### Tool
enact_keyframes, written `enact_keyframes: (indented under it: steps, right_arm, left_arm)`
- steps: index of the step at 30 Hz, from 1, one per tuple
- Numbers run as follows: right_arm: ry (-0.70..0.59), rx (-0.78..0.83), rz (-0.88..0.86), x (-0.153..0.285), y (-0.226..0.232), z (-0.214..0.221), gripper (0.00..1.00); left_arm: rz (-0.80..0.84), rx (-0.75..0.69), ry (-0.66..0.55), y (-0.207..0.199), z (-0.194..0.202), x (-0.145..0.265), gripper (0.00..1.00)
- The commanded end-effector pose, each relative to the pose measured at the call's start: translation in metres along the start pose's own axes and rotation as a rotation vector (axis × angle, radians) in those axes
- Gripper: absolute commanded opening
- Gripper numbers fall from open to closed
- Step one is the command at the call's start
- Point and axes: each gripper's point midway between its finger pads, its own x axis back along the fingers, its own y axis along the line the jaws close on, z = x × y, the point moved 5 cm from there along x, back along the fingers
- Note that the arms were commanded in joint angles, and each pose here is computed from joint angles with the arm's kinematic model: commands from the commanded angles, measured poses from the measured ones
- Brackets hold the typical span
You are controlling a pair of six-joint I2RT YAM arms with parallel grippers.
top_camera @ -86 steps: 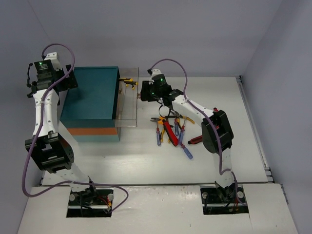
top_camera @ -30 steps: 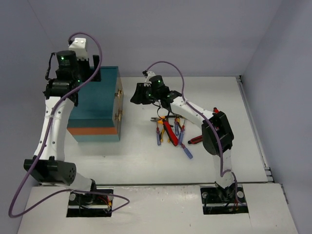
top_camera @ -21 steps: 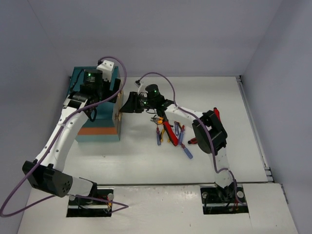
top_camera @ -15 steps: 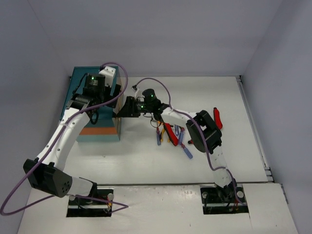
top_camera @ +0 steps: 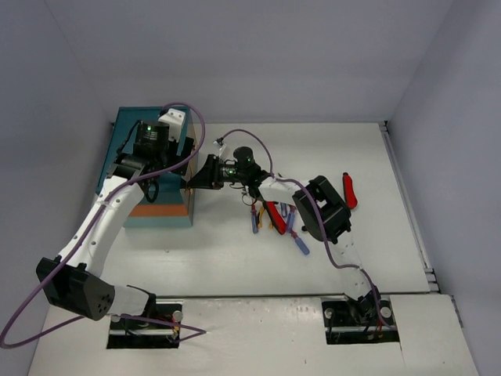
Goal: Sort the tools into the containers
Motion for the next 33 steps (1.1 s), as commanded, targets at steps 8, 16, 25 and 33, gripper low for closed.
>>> enact_keyframes:
  steps: [8,16,25,33]
  right_arm:
    - [-0.034,0.081,-0.163,0.004,0.040,-0.009,0.04]
    - [-0.074,0.061,-0.099,0.039,0.024,-0.015,0.00]
    - [-0.103,0.046,-0.042,0.075,0.009,-0.019,0.00]
    - [-0.138,0.042,-0.005,0.101,-0.002,-0.027,0.00]
  left_arm:
    - [-0.030,0.035,-0.048,0.003,-0.006,0.007,0.89]
    - [-0.046,0.026,-0.017,0.003,0.009,0.002,0.89]
    - [-0.043,0.028,-0.024,0.003,0.009,0.005,0.89]
    - [-0.043,0.029,-0.026,0.003,0.008,0.005,0.89]
